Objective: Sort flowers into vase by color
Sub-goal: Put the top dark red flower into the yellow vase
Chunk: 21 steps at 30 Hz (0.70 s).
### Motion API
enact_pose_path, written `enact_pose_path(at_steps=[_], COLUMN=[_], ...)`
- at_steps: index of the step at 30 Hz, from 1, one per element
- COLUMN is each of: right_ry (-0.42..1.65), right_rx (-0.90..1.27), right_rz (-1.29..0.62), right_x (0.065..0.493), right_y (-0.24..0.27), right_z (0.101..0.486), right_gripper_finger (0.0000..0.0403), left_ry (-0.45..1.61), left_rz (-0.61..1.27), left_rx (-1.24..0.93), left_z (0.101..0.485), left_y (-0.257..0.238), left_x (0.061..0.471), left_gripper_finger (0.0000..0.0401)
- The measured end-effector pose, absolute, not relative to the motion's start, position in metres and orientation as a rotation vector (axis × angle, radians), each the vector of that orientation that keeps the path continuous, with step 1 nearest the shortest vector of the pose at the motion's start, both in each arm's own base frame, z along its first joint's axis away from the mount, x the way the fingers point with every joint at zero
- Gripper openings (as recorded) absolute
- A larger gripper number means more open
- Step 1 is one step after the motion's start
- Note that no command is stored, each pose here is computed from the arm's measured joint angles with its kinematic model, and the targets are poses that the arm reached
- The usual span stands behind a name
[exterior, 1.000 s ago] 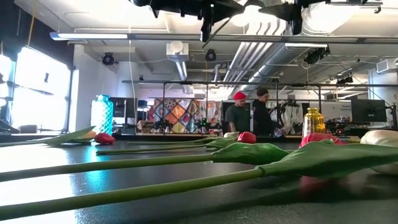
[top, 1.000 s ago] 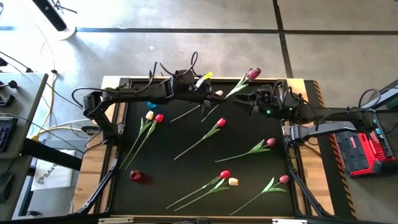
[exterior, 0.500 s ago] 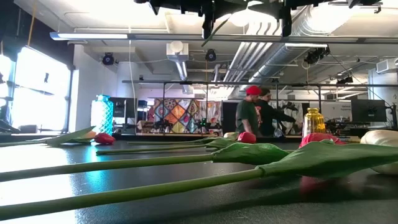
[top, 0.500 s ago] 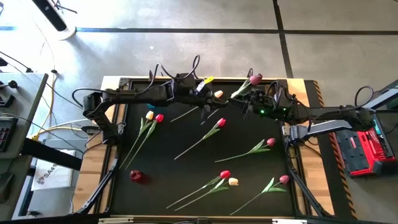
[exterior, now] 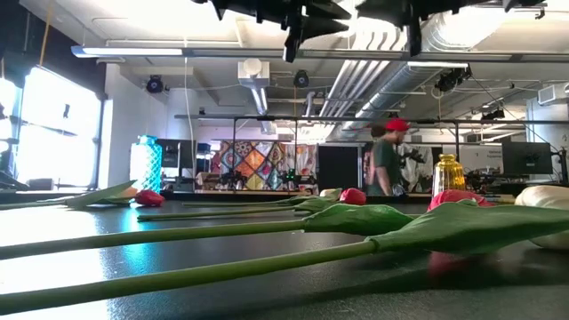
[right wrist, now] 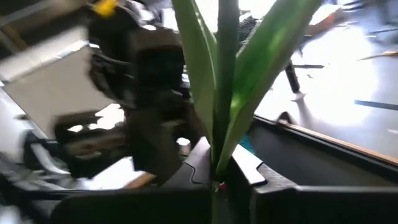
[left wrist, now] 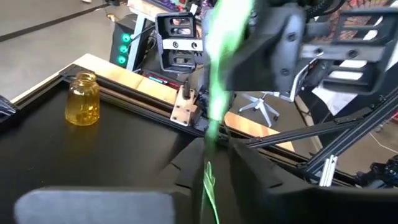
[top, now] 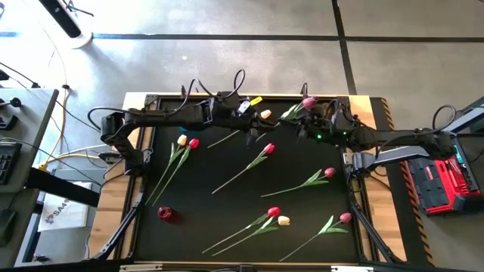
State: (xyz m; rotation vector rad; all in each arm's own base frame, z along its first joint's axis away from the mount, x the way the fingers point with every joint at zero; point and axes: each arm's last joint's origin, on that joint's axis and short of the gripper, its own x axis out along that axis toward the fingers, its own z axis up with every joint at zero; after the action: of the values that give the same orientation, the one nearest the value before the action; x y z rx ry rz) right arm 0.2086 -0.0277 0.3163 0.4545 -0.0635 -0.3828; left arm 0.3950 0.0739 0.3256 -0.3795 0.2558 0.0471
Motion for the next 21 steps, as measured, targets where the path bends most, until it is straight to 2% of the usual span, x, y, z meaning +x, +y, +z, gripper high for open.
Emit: enact_pose_path(at_steps=[9,14,21], right_ry=[0.087,0.112,0.042], right_rx=[0.428,0.395,0.337], right_rz=[-0.753,-0.971,-1.229], right_x=[0.178,0.157,0.124], right_y=[-0.049,-0.063,-0.08], right_z=[0.302,0.3,0.311], right_gripper_finger=[0.0002,0.0001,0.0], left_ry=[0.425,0.496,0.528], left_rz=[0.202,0.207,0.193], left_rx=[-0.359,-0.358,-0.348], left_z=[0.309,0.302,0.3], left_y=[0.075,0.073,0.071], left_x=[0.389,0.386,0.385], left_gripper_finger=[0.0141,0.0147,0.0147])
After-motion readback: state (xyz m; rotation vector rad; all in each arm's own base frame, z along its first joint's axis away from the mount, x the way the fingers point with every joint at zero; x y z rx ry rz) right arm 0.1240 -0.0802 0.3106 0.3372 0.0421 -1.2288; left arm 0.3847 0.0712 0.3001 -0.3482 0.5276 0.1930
